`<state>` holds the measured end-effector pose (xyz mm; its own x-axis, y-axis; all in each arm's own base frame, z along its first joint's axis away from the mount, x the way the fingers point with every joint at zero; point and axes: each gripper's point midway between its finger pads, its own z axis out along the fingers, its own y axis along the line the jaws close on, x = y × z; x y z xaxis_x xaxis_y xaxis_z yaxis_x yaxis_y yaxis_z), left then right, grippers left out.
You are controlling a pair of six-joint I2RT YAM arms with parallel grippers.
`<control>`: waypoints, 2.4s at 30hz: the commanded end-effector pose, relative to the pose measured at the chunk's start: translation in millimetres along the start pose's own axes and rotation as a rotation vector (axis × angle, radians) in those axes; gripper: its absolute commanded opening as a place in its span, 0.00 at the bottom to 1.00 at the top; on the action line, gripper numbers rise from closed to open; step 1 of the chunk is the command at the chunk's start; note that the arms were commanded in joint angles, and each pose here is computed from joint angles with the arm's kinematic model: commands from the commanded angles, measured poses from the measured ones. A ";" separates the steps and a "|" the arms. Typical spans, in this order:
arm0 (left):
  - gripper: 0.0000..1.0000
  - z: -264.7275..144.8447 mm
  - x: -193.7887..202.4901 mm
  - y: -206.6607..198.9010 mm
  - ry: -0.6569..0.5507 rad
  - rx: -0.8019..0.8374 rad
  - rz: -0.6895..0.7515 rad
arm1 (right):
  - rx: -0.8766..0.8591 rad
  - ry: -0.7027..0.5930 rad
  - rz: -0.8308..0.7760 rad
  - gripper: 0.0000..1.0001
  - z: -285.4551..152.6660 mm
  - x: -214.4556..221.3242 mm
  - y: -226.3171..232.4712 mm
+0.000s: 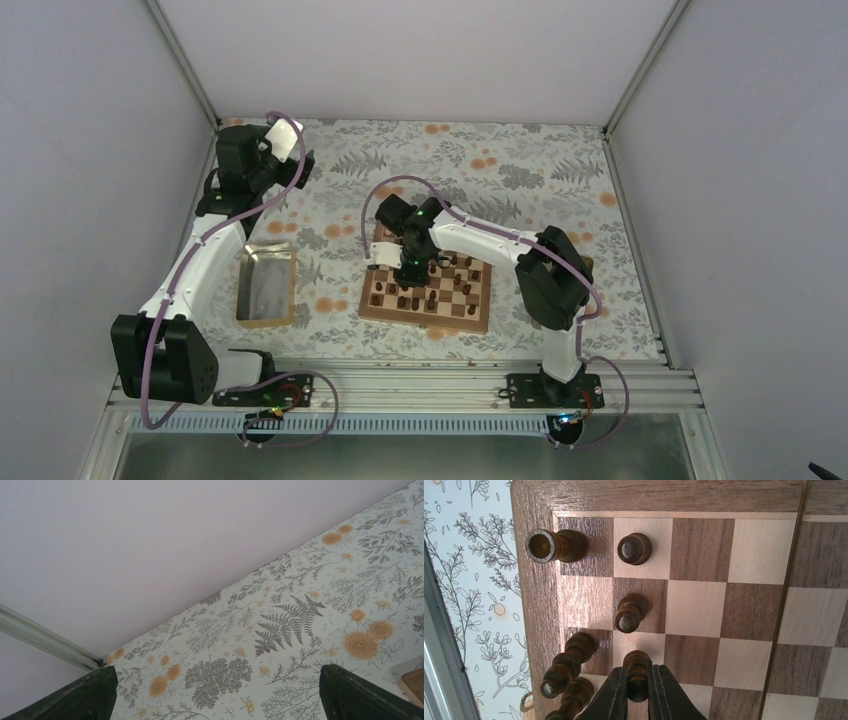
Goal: Set up the chess pieces on the board
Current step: Place the chess piece on the chessboard, then pick up the chess piece from the chessboard.
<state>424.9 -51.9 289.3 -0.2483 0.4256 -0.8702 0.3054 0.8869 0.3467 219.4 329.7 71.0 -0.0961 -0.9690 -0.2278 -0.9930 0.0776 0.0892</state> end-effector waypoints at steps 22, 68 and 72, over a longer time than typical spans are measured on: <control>1.00 -1.6 -4.1 1.3 -0.018 0.004 0.012 | -0.031 -0.002 -0.027 0.17 8.1 -6.0 5.6; 1.00 -1.6 -4.2 1.8 -0.016 0.003 0.013 | 0.151 0.013 0.144 0.41 -33.5 56.8 -70.5; 1.00 -1.4 -4.2 1.6 -0.017 0.003 0.012 | 0.143 0.046 0.146 0.40 -22.0 64.9 -69.4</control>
<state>424.9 -51.9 289.3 -0.2459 0.4324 -0.8675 0.3073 0.8836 0.3533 284.6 262.6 88.2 -0.2443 -0.9465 -0.2110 -0.9658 0.2569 -0.0344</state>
